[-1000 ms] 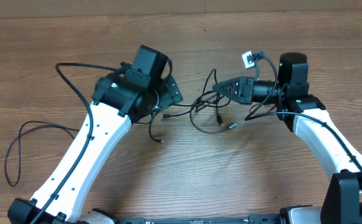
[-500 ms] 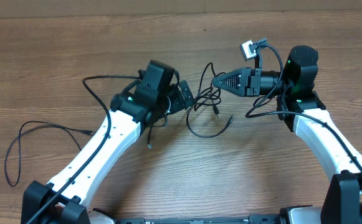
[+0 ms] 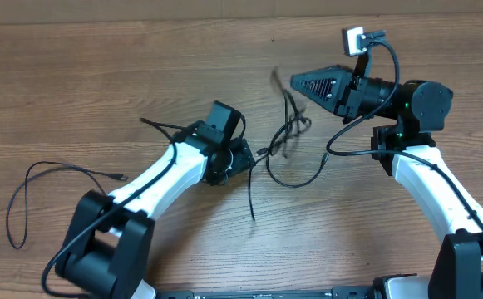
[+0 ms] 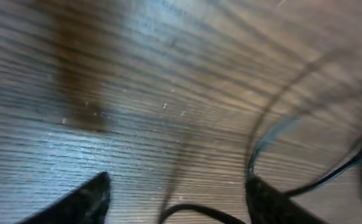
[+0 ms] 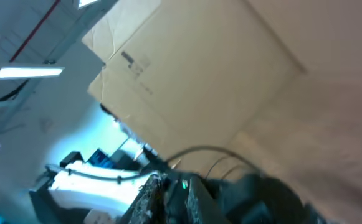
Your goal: Untangle cables
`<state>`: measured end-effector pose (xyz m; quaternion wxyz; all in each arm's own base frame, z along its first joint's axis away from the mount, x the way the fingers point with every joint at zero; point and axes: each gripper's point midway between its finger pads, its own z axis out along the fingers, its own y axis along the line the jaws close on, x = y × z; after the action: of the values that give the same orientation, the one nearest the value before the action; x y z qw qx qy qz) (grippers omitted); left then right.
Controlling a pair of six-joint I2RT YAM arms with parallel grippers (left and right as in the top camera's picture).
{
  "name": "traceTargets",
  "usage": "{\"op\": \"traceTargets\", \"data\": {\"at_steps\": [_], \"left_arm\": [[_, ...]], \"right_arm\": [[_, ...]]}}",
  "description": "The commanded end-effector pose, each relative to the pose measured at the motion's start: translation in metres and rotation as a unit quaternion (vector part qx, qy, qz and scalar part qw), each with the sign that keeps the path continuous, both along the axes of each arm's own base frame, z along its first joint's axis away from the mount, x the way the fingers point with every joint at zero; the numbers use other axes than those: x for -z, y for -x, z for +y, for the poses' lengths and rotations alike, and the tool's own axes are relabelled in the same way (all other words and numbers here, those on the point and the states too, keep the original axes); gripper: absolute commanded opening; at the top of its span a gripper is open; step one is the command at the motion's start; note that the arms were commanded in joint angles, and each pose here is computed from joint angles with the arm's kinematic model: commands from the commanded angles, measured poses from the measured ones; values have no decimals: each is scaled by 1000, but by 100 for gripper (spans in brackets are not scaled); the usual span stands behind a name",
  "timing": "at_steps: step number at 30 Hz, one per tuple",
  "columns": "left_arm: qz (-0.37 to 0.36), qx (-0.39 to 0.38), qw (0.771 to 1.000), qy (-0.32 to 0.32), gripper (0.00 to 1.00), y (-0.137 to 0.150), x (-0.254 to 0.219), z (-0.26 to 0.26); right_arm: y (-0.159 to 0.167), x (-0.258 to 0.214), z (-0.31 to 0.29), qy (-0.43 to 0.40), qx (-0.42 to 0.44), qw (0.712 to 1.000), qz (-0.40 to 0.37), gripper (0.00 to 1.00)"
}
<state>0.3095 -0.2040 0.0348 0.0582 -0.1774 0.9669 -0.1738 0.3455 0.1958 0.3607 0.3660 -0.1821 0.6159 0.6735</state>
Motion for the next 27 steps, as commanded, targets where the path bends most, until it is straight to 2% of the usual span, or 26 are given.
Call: {"op": "traceTargets", "data": {"at_steps": [1, 4, 6, 9, 12, 14, 17, 19, 22, 27], "left_arm": [[12, 29, 1000, -1, 54, 8, 11, -5], [0, 43, 999, -10, 50, 6, 10, -3], [-14, 54, 998, -9, 58, -1, 6, -1], [-25, 48, 999, 6, 75, -10, -6, 1], [-36, 48, 998, 35, 81, -19, -22, -5], [-40, 53, 996, 52, 89, -20, -30, -12], [-34, 71, 992, 101, 100, -16, -40, -30], [-27, 77, 988, 131, 100, -12, -46, -44], [-28, 89, 982, 164, 100, -8, -54, -62], [-69, 136, 967, 204, 100, -7, -71, -95]], "right_arm": [[-15, -16, -13, -8, 63, 997, -53, 11], [-36, 6, -21, 9, 100, 995, -6, 8], [-48, 33, -24, 42, 122, 991, 26, 9], [-60, 71, -30, 85, 157, 980, 83, 17], [-72, 114, -44, 131, 216, 955, 158, 31], [-77, 136, -55, 157, 252, 934, 199, 42], [-79, 164, -76, 186, 302, 900, 254, 55], [-79, 179, -92, 201, 329, 878, 284, 70], [-77, 191, -113, 208, 353, 856, 314, 100], [-73, 195, -166, 195, 401, 824, 350, 100]]}}
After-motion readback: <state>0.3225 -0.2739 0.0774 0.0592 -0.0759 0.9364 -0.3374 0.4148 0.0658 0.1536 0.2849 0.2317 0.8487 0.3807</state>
